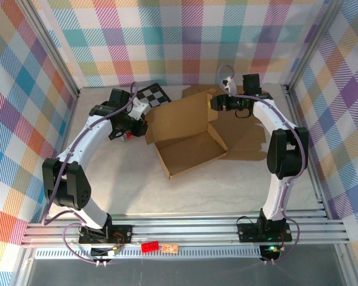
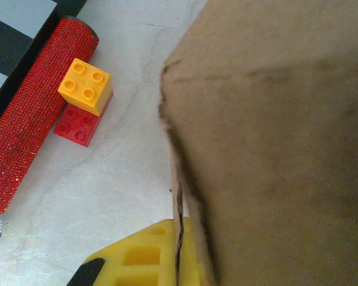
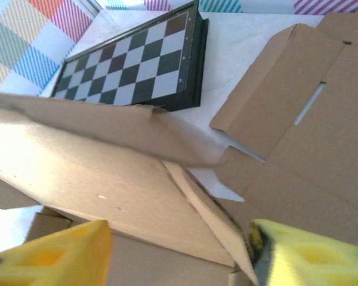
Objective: Fold the paper box
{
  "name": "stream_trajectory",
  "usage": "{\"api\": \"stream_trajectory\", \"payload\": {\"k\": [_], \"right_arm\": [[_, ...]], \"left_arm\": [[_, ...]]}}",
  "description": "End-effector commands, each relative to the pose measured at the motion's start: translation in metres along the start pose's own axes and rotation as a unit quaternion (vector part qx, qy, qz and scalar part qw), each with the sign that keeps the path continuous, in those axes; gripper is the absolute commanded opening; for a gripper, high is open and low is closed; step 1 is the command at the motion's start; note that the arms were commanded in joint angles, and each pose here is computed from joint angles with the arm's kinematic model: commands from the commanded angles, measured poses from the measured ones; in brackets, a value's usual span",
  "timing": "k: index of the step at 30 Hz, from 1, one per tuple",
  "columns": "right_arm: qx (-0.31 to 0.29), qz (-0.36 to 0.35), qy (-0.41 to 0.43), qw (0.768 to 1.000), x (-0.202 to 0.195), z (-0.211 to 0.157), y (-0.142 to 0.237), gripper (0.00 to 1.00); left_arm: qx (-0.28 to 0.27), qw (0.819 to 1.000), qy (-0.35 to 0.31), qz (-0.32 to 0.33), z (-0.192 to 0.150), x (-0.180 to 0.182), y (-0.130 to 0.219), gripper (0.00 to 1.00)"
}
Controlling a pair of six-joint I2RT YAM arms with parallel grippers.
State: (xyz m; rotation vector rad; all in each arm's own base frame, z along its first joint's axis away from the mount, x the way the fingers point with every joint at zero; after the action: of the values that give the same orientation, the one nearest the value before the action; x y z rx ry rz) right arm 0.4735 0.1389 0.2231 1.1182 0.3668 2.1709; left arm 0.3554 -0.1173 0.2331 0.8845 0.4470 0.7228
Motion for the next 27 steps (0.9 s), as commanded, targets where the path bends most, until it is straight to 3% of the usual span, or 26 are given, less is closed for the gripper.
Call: {"api": "stream_trajectory", "payload": {"k": [1,11,15,22,27], "right_arm": [[0.005,-0.005,0.029,1.000,0.011,0.004,0.006,0.49],[0.014,-0.086,0.074,0.993,0.040,-0.012,-0.002,0.13],[-0.021,-0.136,0.093,0.986,0.057,-0.018,0.004,0.00],[-0.101,-0.174,0.095,0.975,0.087,-0.039,0.011,0.00],[-0.198,-0.173,0.088,0.961,0.094,-0.054,0.019,0.00]], "left_arm": [[-0.004,1.000,0.013,0.016,0.007,0.010,0.001,0.00],[-0.022,0.998,0.053,0.022,0.021,0.018,-0.004,0.00],[-0.028,0.995,0.091,0.042,0.029,0.022,-0.004,0.00],[-0.080,0.981,0.156,0.088,0.038,0.020,0.001,0.00],[-0.142,0.967,0.189,0.093,0.041,0.015,0.001,0.00]]}}
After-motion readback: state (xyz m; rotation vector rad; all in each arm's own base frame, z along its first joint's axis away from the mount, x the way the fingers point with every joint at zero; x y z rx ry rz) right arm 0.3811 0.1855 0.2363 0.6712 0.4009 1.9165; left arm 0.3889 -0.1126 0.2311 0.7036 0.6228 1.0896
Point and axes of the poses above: each hand's point on the last joint's axis, 136 mm out from that joint toward the fingers, its own y axis back along the fingers, its own x axis along the line the jaws close on, z = x × y, the point moved 6 cm from there along y, back along the fingers, and after that the axes turned 14 degrees about -y, right-handed, at the moved point
